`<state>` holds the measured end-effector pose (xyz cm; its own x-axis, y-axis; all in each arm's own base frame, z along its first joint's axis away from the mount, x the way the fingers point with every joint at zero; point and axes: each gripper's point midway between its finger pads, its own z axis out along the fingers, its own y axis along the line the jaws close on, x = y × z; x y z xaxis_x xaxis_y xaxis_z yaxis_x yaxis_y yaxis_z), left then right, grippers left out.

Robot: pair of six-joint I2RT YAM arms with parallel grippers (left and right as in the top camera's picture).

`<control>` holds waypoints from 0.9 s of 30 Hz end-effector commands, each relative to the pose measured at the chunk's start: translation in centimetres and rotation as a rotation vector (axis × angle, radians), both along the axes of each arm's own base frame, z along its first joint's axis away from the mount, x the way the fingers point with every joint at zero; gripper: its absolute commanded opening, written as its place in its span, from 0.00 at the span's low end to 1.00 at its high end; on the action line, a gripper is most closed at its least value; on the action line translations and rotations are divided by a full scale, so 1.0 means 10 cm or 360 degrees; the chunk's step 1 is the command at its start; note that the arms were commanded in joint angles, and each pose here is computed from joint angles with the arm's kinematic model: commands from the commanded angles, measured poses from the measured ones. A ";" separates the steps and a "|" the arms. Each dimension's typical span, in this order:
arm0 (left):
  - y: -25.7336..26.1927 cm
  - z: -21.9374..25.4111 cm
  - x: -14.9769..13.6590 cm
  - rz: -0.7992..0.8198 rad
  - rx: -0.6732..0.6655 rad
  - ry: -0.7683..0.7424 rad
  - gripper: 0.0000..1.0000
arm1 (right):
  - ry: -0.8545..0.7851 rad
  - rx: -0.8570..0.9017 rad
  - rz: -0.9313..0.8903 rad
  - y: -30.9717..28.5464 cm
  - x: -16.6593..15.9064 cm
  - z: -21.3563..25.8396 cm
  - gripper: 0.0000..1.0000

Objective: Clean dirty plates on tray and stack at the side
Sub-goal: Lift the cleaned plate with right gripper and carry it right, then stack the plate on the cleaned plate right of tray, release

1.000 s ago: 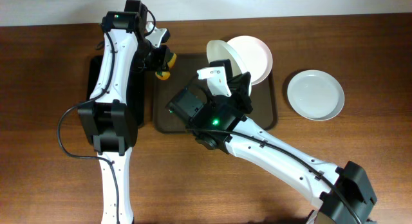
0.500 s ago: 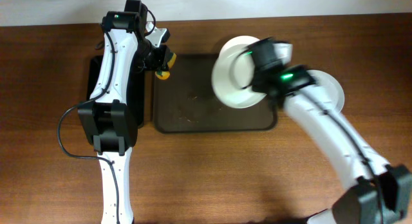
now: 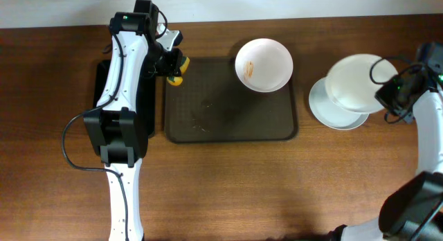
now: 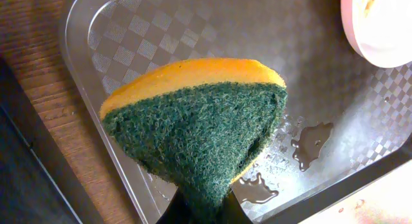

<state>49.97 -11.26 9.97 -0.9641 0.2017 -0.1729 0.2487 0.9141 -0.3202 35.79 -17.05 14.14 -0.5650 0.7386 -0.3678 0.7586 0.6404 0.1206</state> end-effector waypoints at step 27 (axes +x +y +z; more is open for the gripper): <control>0.02 0.01 0.05 0.0026 -0.0006 -0.0020 0.01 | 0.0185 0.0138 0.0273 0.41 0.14 -0.78 0.52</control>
